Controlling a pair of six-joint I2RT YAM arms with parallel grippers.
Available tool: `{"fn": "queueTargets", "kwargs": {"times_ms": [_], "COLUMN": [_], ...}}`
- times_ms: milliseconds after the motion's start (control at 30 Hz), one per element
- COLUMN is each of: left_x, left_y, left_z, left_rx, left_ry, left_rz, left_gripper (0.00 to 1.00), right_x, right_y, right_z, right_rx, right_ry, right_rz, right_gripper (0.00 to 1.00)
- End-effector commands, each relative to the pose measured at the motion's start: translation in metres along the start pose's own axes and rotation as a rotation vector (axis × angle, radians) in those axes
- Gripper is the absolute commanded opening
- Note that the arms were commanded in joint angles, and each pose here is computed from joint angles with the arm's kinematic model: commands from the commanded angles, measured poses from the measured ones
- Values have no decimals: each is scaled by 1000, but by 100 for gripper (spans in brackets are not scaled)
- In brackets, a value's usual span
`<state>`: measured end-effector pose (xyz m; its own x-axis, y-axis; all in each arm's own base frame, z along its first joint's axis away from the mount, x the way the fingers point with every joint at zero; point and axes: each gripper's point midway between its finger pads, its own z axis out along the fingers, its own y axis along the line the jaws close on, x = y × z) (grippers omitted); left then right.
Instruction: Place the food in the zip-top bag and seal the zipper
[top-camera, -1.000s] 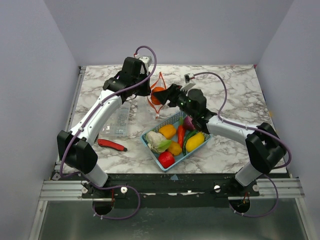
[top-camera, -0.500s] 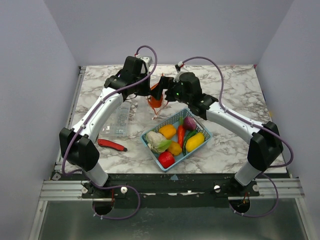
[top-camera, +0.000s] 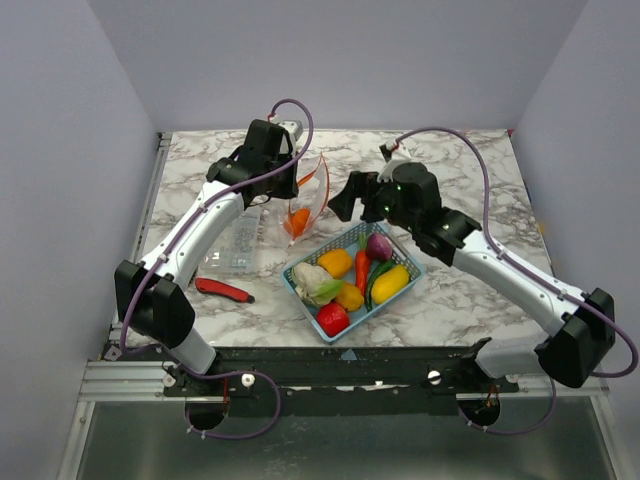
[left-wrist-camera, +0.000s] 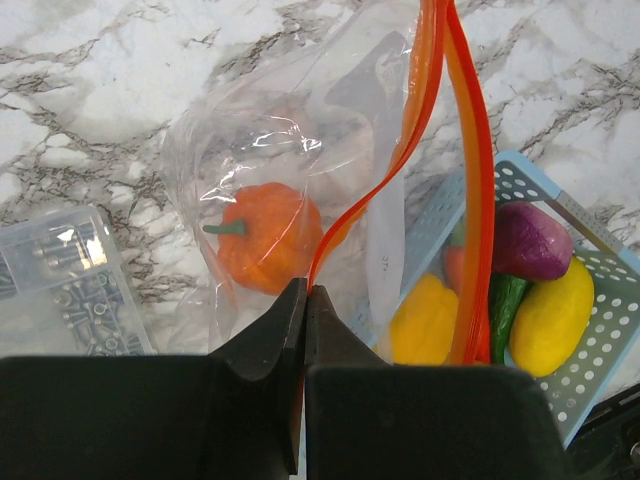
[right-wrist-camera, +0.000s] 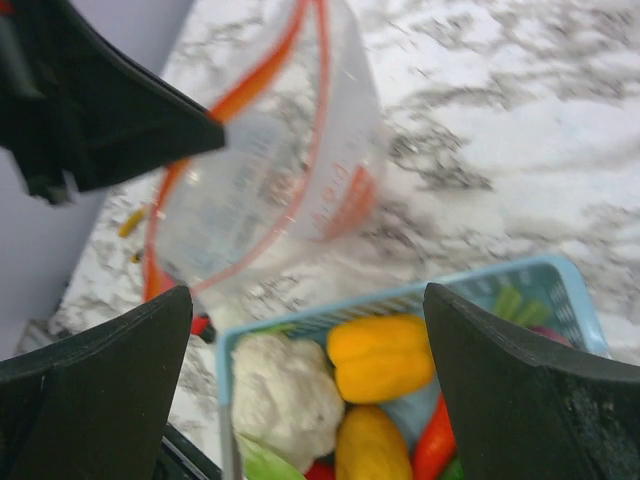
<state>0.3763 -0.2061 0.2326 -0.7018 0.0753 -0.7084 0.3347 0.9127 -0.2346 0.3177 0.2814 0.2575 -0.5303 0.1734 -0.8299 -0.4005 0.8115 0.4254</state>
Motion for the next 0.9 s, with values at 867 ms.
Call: {"fn": "queueTargets", "kwargs": {"times_ms": [867], "left_x": [-2], "left_y": [-5], "left_z": [-2], "left_rx": [40], "left_ry": [-12], "left_rz": [25], "left_gripper": [0], "right_x": [96], "right_y": [-119], "right_z": [11], "right_rx": [438], "right_ry": [177], "right_rz": [-191], "right_gripper": [78]}}
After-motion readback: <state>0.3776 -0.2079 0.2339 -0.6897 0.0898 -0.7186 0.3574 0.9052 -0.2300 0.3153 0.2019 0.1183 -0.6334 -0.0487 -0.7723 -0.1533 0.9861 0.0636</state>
